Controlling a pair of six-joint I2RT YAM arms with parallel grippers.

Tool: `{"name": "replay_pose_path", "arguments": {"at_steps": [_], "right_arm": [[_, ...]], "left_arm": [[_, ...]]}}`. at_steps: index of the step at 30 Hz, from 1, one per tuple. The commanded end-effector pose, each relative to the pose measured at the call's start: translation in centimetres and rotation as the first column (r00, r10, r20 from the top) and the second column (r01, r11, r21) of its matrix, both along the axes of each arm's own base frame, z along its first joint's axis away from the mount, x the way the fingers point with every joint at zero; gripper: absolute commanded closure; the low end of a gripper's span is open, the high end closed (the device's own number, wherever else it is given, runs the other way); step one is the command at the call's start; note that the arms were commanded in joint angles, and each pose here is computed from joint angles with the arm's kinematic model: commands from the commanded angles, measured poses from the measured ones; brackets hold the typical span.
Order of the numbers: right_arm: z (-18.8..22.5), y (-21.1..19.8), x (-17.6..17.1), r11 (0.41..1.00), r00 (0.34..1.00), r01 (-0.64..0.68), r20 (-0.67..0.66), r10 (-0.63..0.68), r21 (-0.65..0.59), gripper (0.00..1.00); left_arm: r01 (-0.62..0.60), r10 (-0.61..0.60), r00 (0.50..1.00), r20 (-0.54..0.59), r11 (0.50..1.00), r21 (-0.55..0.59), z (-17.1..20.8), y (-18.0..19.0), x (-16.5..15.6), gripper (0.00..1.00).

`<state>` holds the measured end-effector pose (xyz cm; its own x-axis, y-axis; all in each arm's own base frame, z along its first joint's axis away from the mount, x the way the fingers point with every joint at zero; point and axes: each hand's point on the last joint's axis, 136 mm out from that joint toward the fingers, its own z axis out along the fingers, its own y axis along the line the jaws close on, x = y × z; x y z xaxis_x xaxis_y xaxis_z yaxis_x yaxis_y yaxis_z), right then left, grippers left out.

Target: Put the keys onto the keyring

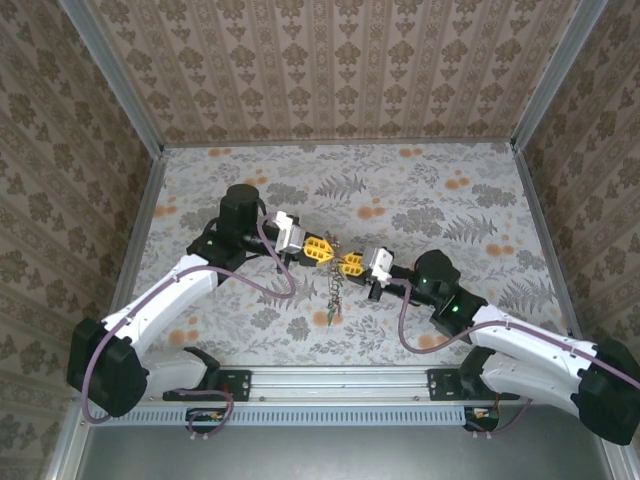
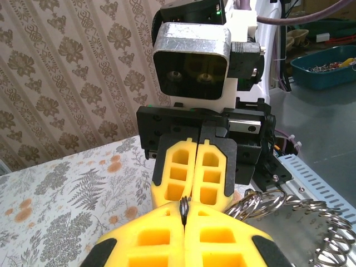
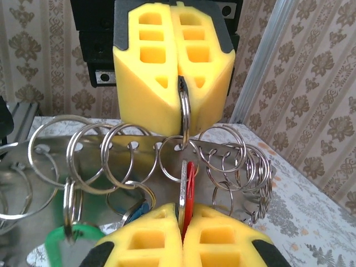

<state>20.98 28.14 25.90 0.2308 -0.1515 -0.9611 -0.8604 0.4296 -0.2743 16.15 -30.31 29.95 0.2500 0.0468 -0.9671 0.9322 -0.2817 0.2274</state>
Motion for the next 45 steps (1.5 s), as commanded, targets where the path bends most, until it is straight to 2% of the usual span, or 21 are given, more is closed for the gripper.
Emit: {"name": "replay_pose_path", "arguments": {"at_steps": [1,10,21,26,32,36,39,42,45], "right_arm": [[1.7,0.2,-0.7,0.999,0.998,-0.044,0.04,0.044,-0.018,1.0],[2.5,0.1,-0.6,0.998,0.997,-0.044,0.053,0.046,-0.038,1.0],[3.8,-1.0,0.0,0.993,0.997,-0.005,0.075,0.015,-0.122,1.0],[3.6,-1.3,0.0,0.975,0.997,-0.006,0.074,0.023,-0.22,1.0],[2.0,-2.1,0.7,0.884,1.0,-0.022,0.003,0.026,-0.467,1.0],[2.6,-2.8,1.7,0.848,0.999,0.034,0.042,-0.014,-0.529,1.0],[3.4,-3.1,2.6,0.818,0.993,0.087,0.12,-0.022,-0.568,1.0],[3.6,-3.5,3.6,0.743,0.976,0.139,0.219,0.011,-0.654,1.0],[3.1,-3.6,3.7,0.611,0.946,0.133,0.284,0.158,-0.78,1.0]], "left_arm": [[0.004,-0.003,0.999,0.042,1.0,-0.021,1.1,-0.3,0.0,1.0],[0.005,-0.004,0.999,0.037,1.0,-0.016,0.8,-0.2,-0.3,1.0],[-0.022,0.022,0.999,0.04,1.0,-0.009,0.4,0.2,-0.4,1.0],[-0.052,0.051,0.998,0.039,0.999,0.013,-0.2,0.5,-0.2,1.0],[-0.121,0.119,0.992,0.035,0.991,0.053,-1.2,0.5,0.7,1.0],[-0.188,0.186,0.982,0.036,0.979,0.077,-2.0,0.6,1.7,1.0],[-0.218,0.216,0.976,0.023,0.972,0.091,-2.5,0.5,2.2,1.0],[-0.252,0.253,0.968,0.007,0.962,0.103,-3.0,0.3,2.9,1.0],[-0.281,0.284,0.959,-0.016,0.954,0.109,-3.7,0.0,3.5,1.0]]}}
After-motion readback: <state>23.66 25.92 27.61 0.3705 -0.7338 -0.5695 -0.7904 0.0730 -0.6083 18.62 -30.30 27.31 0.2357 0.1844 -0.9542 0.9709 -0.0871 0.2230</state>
